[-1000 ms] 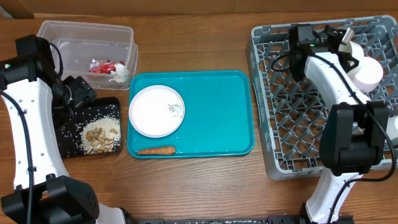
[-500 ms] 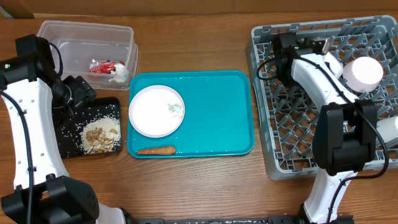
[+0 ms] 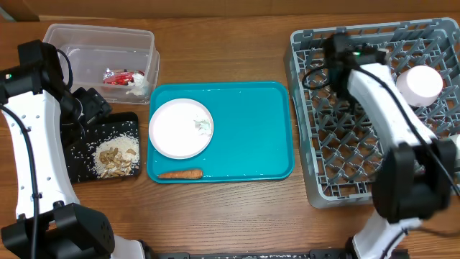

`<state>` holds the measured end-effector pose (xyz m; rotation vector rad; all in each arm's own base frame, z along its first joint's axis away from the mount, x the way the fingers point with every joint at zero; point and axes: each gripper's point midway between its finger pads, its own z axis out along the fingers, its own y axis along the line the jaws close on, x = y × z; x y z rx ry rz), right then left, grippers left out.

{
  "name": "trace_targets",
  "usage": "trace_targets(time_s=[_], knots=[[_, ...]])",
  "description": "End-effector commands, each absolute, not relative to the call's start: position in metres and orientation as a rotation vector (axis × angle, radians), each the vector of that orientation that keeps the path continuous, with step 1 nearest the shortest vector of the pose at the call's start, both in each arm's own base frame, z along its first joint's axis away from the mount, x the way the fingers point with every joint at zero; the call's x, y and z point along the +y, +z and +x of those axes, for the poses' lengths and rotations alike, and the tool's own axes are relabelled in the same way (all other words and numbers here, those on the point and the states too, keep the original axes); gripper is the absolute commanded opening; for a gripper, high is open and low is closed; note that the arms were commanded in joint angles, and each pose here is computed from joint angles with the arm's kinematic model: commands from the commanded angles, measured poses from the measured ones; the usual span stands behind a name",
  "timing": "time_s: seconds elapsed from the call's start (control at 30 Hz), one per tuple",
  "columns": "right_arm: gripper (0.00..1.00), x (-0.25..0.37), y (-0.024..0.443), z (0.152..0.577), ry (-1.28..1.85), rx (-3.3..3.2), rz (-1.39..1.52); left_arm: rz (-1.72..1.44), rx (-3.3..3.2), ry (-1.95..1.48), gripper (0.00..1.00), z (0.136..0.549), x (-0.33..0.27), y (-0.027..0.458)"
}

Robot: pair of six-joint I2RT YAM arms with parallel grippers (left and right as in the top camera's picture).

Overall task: Sort waste into correct bins and load items into the dishwasher
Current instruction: 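Grasp the crumpled tissue on the white plate with the left gripper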

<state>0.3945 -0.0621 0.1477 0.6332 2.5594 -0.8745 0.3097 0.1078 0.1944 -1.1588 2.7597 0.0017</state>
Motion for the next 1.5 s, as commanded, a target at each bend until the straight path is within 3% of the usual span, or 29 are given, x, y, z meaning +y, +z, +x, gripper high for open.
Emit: trace_targets(time_s=[0.0,0.07,0.17,0.27,0.43,0.7,1.2,1.3,1.47], knots=[[0.46,-0.022,0.185,0.394,-0.465,2.641,0.465,-1.146,2.729,-0.009,0.89,0.311,0.107,0.205],[0.57,0.017,0.189,0.393,-0.160,2.713,0.274,-1.144,2.729,-0.022,0.89,0.311,0.105,0.205],[0.59,0.077,0.196,0.386,0.299,2.753,0.028,-1.122,2.741,-0.074,0.89,0.315,0.095,0.205],[0.62,0.099,0.197,0.375,0.480,2.773,-0.053,-0.976,2.791,-0.102,0.89,0.323,0.068,0.206],[0.64,0.078,0.188,0.363,0.364,2.848,0.003,-0.518,2.890,-0.126,0.96,0.345,-0.008,0.200],[0.68,0.053,0.184,0.353,0.331,2.900,0.104,-0.207,3.001,-0.124,0.95,0.361,-0.089,0.156],[0.68,0.044,0.184,0.353,0.328,2.904,0.147,-0.245,3.185,-0.046,0.93,0.379,-0.118,0.045],[0.68,0.044,0.184,0.353,0.328,2.903,0.147,-0.250,3.218,-0.047,0.89,0.378,-0.120,0.028],[0.68,0.044,0.184,0.353,0.328,2.903,0.147,-0.251,3.232,-0.051,0.67,0.377,-0.121,0.023]])
